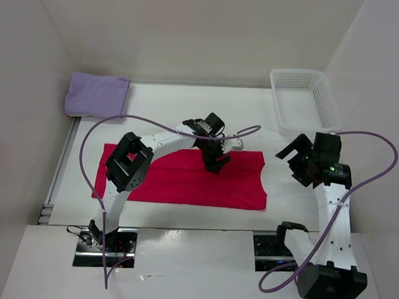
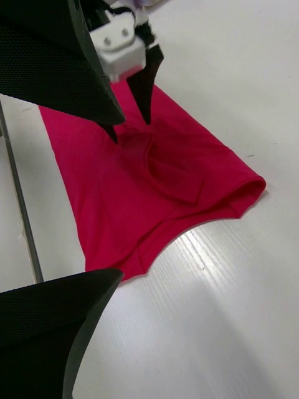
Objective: Fold and stack the t-shirts
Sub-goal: Fold the other side of the tshirt into a rectangle
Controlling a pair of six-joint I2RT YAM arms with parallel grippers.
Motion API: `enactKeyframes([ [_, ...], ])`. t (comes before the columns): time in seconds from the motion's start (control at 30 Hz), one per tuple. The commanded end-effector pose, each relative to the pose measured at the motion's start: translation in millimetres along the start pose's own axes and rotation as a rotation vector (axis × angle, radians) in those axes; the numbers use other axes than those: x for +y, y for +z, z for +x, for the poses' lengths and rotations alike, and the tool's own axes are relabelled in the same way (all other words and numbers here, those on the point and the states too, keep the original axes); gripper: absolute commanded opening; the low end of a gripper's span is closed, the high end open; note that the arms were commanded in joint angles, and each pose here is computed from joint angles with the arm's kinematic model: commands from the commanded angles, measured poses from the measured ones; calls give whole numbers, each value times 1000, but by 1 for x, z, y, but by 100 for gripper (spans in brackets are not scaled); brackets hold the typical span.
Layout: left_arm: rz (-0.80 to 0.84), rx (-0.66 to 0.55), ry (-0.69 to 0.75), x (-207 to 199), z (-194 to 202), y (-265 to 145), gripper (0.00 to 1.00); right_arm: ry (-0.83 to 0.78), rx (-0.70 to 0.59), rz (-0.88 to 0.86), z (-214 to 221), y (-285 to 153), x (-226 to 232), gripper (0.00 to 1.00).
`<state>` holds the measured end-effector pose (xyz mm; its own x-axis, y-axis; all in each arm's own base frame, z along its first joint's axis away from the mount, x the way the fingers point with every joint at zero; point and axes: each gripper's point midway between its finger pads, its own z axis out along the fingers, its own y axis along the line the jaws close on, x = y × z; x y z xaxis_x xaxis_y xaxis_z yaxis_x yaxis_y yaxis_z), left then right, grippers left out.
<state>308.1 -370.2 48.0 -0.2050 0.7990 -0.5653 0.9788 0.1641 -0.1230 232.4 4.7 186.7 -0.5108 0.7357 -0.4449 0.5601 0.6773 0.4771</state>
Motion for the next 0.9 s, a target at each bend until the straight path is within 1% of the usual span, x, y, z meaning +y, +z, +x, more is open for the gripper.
enactKeyframes([
  [0.0, 60, -111, -98, 11, -20, -17, 70, -17, -23, -17, -5, 0, 2, 100],
  [0.03, 61, -120, -108, 15, -21, -22, 69, -17, -23, -17, -5, 0, 2, 100],
  [0.13, 99, -118, -118, 12, -23, -19, 69, -16, -10, -19, -4, 2, 3, 100],
  [0.17, 127, -100, -121, 11, -18, -11, 69, -16, -10, -19, -4, 2, 3, 100],
  [0.23, 195, -96, -132, 3, -21, -9, 68, -24, -3, -13, -3, 4, 2, 100],
  [0.3, 245, -69, -145, -2, -12, 1, 68, -24, -3, -13, -3, 4, 2, 100],
  [0.47, 268, -76, -141, -5, -11, 3, 65, -24, -3, -13, -3, 4, 2, 100],
  [0.57, 285, -54, -141, -11, -7, 7, 63, -24, -3, -13, -4, 6, 2, 100],
  [0.7, 306, -67, -142, -15, -9, 6, 53, -24, -3, -13, -4, 6, 2, 100],
  [0.73, 311, -65, -135, -18, -11, 8, 47, -23, 4, -7, -2, 8, 0, 100],
  [0.87, 303, -79, -123, -16, -17, 5, 39, -23, 4, -7, -2, 8, 0, 100],
])
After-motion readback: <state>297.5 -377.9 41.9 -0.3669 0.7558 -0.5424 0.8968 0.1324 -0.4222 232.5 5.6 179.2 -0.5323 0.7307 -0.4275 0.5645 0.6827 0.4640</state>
